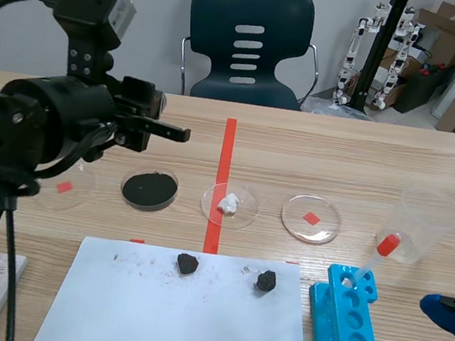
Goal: Lower the mineral onto the iron filings and hold still
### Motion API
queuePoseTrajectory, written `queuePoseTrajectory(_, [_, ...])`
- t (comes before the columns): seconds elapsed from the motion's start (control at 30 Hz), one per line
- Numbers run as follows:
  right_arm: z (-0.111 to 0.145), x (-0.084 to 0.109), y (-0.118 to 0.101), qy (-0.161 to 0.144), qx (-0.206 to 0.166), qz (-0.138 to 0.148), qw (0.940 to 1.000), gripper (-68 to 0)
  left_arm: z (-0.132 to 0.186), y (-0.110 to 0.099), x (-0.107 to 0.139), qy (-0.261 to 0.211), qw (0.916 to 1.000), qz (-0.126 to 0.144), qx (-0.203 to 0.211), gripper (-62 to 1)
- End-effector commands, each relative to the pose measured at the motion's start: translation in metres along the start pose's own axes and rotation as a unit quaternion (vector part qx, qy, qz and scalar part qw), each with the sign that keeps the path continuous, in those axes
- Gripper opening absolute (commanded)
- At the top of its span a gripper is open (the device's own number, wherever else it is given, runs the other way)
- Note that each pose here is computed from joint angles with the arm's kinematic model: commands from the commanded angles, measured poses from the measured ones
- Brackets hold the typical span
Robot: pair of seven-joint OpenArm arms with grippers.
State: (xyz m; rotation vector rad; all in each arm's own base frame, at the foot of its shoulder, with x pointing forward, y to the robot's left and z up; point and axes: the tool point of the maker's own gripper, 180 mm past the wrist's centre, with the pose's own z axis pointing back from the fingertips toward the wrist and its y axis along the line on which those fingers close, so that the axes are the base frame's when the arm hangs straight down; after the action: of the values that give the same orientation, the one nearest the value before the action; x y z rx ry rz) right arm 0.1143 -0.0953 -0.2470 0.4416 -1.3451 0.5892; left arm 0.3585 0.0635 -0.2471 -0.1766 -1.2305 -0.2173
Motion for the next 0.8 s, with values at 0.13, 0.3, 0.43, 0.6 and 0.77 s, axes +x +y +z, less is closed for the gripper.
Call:
queuePoseTrajectory(0.13, [-0.001, 0.007, -0.002, -0.015, -0.003, -0.003, 0.9999, 0.4, -0.038, 0.012, -0.020, 0.052, 0.9984, 0.015, 0.016, -52.4])
queuePoseTrajectory(0.3, [-0.001, 0.007, -0.002, -0.015, -0.003, -0.003, 0.9999, 0.4, -0.063, 0.017, -0.037, 0.089, 0.9954, 0.027, 0.023, -52.4])
queuePoseTrajectory(0.43, [-0.001, 0.007, -0.002, -0.015, -0.003, -0.003, 0.9999, 0.4, -0.077, 0.022, -0.053, 0.118, 0.9921, 0.032, 0.029, -52.4])
queuePoseTrajectory(0.6, [-0.001, 0.007, -0.002, -0.015, -0.003, -0.003, 0.9999, 0.4, -0.087, 0.024, -0.067, 0.145, 0.9882, 0.035, 0.034, -52.4])
queuePoseTrajectory(0.77, [-0.001, 0.007, -0.002, -0.015, -0.003, -0.003, 0.9999, 0.4, -0.093, 0.027, -0.081, 0.165, 0.9848, 0.037, 0.038, -52.4])
